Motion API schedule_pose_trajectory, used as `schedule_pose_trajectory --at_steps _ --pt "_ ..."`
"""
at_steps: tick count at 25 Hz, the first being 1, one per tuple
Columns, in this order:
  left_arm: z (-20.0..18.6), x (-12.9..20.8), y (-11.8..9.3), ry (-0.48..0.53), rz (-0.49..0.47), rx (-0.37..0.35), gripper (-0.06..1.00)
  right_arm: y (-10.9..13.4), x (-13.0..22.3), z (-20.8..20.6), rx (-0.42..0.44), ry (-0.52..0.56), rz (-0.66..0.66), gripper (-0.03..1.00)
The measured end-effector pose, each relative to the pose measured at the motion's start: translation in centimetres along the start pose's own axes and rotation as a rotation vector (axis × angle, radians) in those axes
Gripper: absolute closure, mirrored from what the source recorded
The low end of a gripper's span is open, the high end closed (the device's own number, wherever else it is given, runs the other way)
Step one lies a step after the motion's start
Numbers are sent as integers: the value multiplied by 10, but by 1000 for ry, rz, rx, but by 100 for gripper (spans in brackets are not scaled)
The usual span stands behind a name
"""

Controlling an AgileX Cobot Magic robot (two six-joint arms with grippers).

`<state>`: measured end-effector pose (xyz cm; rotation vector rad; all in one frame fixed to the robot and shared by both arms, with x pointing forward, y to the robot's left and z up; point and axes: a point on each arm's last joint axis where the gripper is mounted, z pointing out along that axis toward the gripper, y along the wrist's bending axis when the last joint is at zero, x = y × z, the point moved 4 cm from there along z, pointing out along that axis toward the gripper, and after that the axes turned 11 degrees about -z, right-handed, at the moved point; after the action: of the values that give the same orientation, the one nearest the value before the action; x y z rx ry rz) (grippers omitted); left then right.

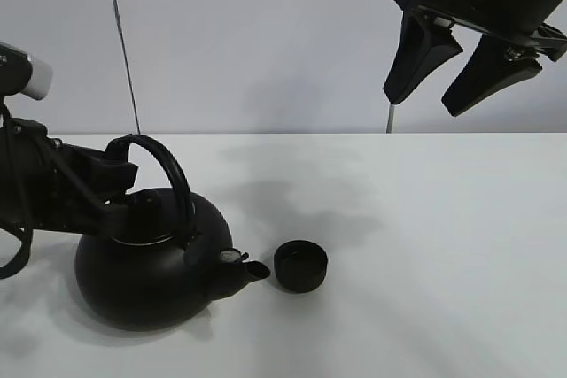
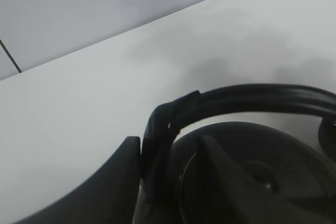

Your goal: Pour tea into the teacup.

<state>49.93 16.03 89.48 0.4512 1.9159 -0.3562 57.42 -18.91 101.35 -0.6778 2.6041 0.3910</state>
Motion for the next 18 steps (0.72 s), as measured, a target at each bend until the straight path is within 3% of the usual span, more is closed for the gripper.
schedule_pose_trajectory --at_steps 9,14,18 --pt "-23 -11 -1 -66 -184 10 66 0 0 0 0 0 0 50" --pt "-38 -25 -1 -88 -283 17 48 0 0 0 0 0 0 50" --pt "-49 -41 -2 -111 -314 22 43 0 0 0 0 0 0 50"
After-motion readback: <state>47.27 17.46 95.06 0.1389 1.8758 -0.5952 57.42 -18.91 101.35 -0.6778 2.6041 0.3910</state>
